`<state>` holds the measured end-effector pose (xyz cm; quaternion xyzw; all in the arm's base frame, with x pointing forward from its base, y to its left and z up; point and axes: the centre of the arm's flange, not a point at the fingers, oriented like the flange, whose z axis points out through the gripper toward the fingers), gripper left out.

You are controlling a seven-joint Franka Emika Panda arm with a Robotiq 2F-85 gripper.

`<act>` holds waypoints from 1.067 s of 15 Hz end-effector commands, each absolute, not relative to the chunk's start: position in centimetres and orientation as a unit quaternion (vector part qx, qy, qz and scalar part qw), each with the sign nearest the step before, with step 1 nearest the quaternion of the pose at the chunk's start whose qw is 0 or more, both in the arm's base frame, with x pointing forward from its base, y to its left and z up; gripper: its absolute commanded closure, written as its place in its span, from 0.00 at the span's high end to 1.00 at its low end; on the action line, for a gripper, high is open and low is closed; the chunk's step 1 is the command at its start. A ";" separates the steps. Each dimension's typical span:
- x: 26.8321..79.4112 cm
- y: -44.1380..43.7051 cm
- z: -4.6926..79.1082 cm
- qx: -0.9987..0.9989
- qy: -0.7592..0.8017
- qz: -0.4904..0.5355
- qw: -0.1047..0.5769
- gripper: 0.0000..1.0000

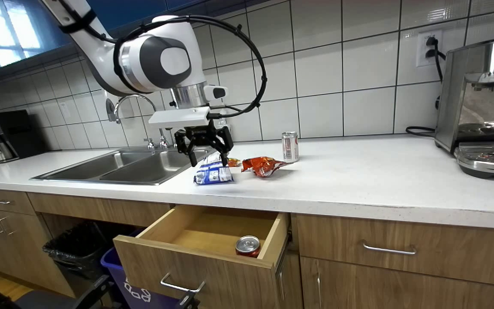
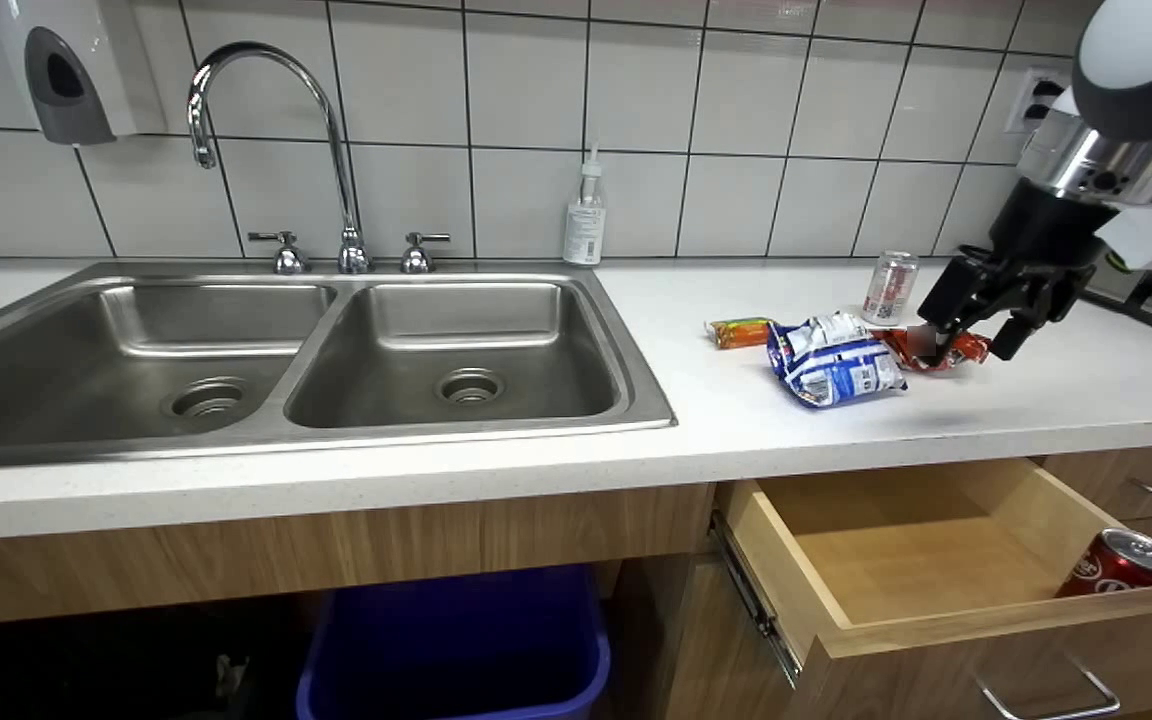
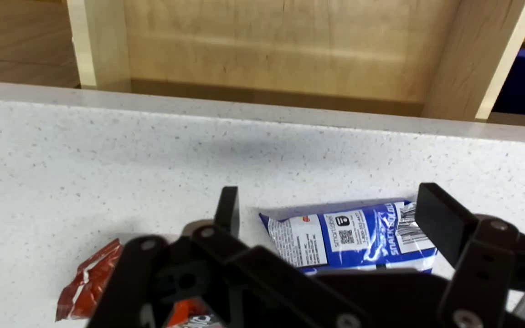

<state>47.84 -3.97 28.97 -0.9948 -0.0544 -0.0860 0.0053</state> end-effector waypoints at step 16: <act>56.5 -3.0 28.9 -0.993 -0.077 -0.094 0.007 1.00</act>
